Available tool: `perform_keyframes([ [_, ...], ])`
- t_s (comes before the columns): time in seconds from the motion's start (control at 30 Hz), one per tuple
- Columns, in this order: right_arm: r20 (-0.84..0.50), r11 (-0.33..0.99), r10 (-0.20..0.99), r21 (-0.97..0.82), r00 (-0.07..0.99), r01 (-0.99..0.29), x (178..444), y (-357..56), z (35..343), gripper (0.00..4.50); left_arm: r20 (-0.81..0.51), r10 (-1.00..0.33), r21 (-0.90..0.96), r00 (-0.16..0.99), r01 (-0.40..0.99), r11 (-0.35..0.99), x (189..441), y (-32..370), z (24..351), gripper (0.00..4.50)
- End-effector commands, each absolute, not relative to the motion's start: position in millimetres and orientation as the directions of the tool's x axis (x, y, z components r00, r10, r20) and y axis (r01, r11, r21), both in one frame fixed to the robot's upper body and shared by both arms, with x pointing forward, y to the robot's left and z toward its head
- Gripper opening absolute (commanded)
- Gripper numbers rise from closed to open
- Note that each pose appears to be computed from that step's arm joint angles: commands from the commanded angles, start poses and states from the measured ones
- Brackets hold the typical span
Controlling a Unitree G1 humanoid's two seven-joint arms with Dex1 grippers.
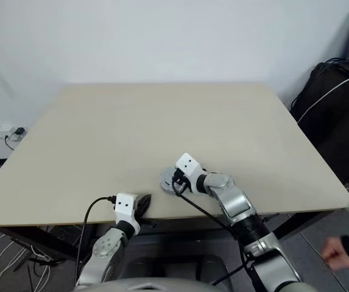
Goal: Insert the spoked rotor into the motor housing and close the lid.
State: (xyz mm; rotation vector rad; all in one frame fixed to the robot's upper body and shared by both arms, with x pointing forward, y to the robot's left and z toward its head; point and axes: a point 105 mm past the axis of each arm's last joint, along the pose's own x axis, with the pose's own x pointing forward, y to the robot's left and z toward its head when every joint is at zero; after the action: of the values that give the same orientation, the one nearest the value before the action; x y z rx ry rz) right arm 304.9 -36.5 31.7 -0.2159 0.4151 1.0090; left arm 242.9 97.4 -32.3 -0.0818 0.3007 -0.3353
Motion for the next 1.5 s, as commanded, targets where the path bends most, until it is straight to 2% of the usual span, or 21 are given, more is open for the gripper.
perform_keyframes([
  [0.03,-0.174,0.443,0.878,-0.059,0.447,-0.894,298.3,-13.3,90.4,0.03,-0.208,-0.346,-0.117,0.915,0.328,0.937,249.7,93.9,-13.4,0.0],
  [0.07,-0.15,0.438,0.884,-0.068,0.443,-0.896,296.4,-11.8,94.5,0.03,-0.208,-0.346,-0.117,0.915,0.328,0.937,249.6,93.9,-13.4,0.0],
  [0.13,0.0,0.411,0.911,-0.086,0.412,-0.908,287.0,-5.1,117.0,0.03,-0.209,-0.347,-0.118,0.914,0.329,0.937,249.5,93.6,-13.6,0.0],
  [0.2,0.096,0.4,0.915,-0.105,0.391,-0.91,279.8,-2.1,131.9,0.03,-0.21,-0.348,-0.118,0.914,0.33,0.937,249.3,93.3,-13.8,0.0],
  [0.33,0.162,0.398,0.913,-0.141,0.375,-0.906,274.0,-0.7,141.4,0.03,-0.209,-0.35,-0.118,0.913,0.332,0.936,249.8,92.4,-13.7,0.0],
  [1.5,0.08,0.37,0.929,-0.158,0.362,-0.915,276.5,-2.5,130.2,0.03,-0.204,-0.356,-0.118,0.912,0.338,0.934,252.8,90.9,-12.9,0.0],
])
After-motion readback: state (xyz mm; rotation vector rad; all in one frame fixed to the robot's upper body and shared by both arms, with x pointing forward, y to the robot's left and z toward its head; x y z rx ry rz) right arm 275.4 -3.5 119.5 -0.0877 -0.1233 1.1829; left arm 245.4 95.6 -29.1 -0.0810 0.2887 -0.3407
